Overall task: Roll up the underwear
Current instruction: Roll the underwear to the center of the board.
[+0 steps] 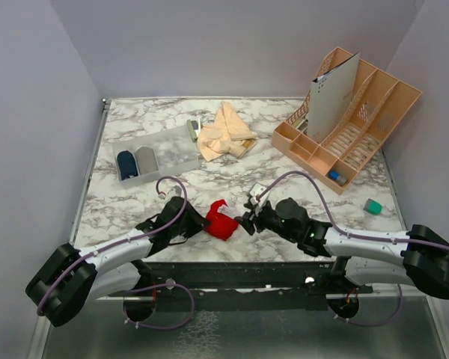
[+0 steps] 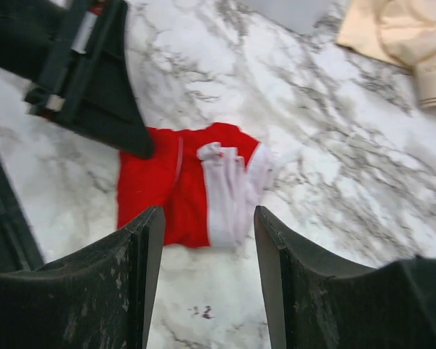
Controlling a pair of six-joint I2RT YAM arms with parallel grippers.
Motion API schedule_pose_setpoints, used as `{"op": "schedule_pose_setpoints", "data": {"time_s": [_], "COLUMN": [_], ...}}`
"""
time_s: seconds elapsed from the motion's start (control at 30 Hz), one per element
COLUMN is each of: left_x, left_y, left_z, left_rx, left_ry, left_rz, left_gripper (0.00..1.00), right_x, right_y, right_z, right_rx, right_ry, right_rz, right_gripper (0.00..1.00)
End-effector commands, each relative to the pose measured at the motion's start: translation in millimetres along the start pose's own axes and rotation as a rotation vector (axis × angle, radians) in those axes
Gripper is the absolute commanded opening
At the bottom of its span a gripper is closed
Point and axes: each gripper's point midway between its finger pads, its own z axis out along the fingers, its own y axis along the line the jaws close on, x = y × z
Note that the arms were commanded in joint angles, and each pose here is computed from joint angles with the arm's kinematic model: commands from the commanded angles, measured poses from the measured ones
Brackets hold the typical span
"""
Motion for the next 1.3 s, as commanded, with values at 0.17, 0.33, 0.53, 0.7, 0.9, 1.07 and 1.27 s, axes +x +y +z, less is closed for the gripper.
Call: {"op": "schedule_pose_setpoints", "data": {"time_s": [0.17, 0.33, 0.53, 0.7, 0.9, 1.07, 1.27], "left_x": [18, 16, 17, 19, 19, 19, 17], "left_y": [53, 52, 53, 54, 52, 50, 52], "left_z": [-8, -10, -9, -9, -9, -9, -12], "left_rx": [-0.200, -0.209, -0.218, -0.220, -0.213, -0.208, -0.219], "left_ry": [0.062, 0.059, 0.066, 0.075, 0.077, 0.080, 0.071], "left_rz": [0.030, 0.036, 0.035, 0.037, 0.038, 0.038, 0.054], "left_gripper": [0.13, 0.13, 0.12, 0.12, 0.11, 0.11, 0.11], "right_x": [-2, 1, 25, 34, 43, 73, 109], "right_y": [13, 39, 65, 81, 81, 74, 47], "right_z": [11, 20, 34, 45, 57, 67, 52], "right_rx": [0.012, -0.023, -0.071, -0.092, -0.075, -0.052, 0.069], "right_ry": [0.003, -0.023, 0.034, 0.043, 0.062, 0.150, 0.271], "right_rz": [-0.374, -0.523, -0.661, -0.727, -0.790, -0.818, -0.755], "right_gripper": [0.55, 0.55, 0.55, 0.55, 0.55, 0.56, 0.55]}}
